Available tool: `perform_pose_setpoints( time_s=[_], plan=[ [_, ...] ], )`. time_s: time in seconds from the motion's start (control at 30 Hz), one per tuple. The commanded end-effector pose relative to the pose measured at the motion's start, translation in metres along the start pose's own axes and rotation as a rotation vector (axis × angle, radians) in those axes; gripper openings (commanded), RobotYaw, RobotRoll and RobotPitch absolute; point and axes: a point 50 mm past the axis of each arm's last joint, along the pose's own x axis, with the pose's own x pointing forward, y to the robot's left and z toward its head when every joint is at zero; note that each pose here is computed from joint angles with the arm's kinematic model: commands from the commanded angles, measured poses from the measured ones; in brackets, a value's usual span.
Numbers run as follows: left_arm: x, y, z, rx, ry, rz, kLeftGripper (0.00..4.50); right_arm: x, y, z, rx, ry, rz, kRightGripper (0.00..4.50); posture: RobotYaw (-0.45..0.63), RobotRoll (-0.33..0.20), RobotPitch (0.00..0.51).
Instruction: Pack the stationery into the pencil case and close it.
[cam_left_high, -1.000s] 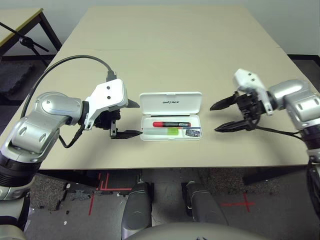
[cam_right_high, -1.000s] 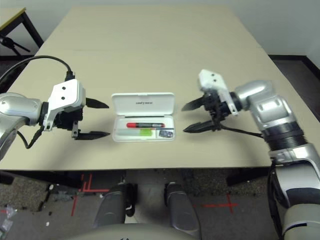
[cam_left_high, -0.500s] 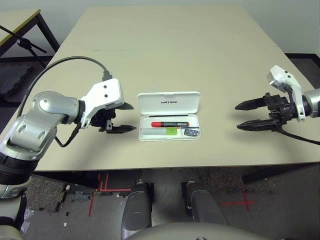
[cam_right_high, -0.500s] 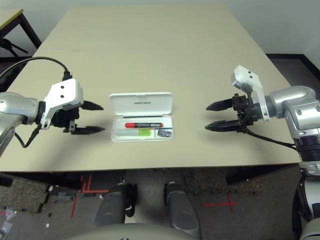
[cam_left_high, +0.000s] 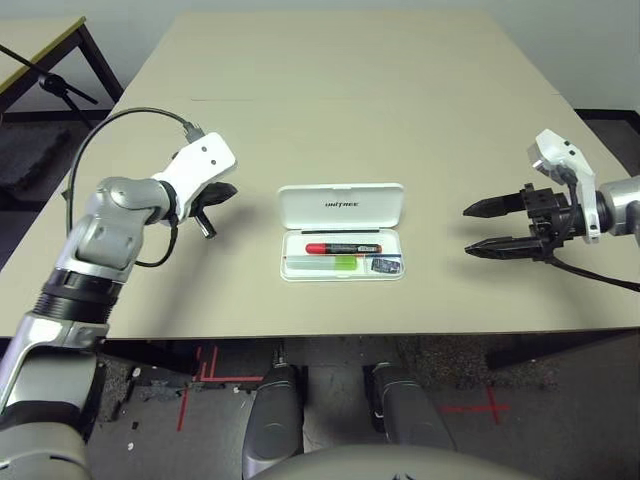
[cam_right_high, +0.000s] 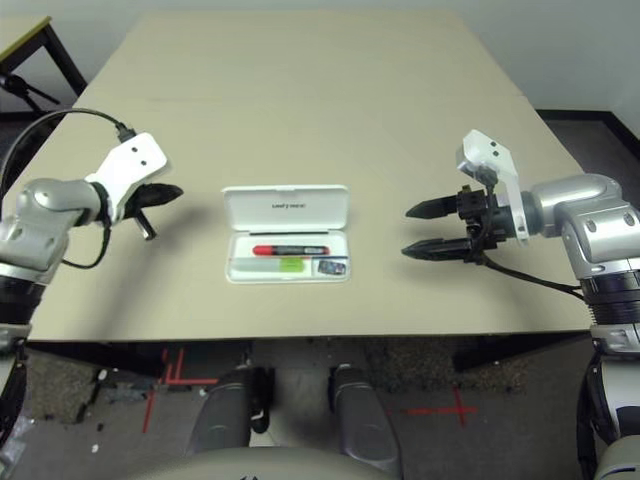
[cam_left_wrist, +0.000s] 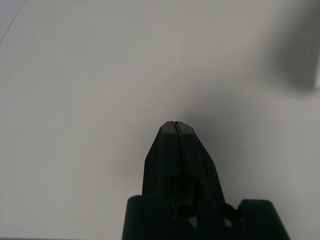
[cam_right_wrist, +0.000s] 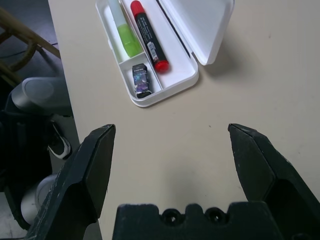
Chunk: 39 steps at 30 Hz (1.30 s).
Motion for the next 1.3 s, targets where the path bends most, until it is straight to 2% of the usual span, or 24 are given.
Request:
perform_pose_setpoints(
  time_s=[0.03, 0.33, 0.57, 0.7, 0.8, 1.0, 1.3],
  plan=[
    [0.008, -0.005, 0.004, -0.025, -0.044, -0.009, 0.06, 0.0, 0.0, 0.0, -0.008, 0.014, -0.001, 4.5, -0.02, 0.0, 0.099],
    [0.023, -0.023, 0.027, -0.075, -0.182, -0.103, 0.06, 0.0, 0.0, -0.002, -0.011, 0.027, -0.012, 4.5, -0.04, 0.0, 0.102],
    [0.009, -0.042, 0.05, -0.014, -0.337, -0.296, 0.06, 0.0, 0.0, -0.002, -0.012, 0.03, -0.015, 4.5, -0.04, 0.0, 0.098],
    [-0.003, -0.064, 0.052, 0.068, -0.373, -0.462, 0.06, 0.003, -0.002, -0.004, -0.016, 0.034, -0.015, 4.5, -0.03, 0.0, 0.095],
    [-0.006, -0.076, 0.053, 0.097, -0.369, -0.528, 0.06, 0.006, -0.003, -0.004, -0.02, 0.037, -0.014, 4.5, -0.03, 0.0, 0.094],
    [0.005, -0.092, 0.051, 0.148, -0.351, -0.55, 0.06, 0.009, -0.004, -0.004, -0.028, 0.042, -0.011, 4.5, -0.03, 0.0, 0.092],
    [0.025, -0.096, 0.042, 0.233, -0.25, -0.496, 0.06, 0.012, -0.002, -0.004, -0.035, 0.052, -0.01, 4.5, -0.04, 0.0, 0.094]
  ],
)
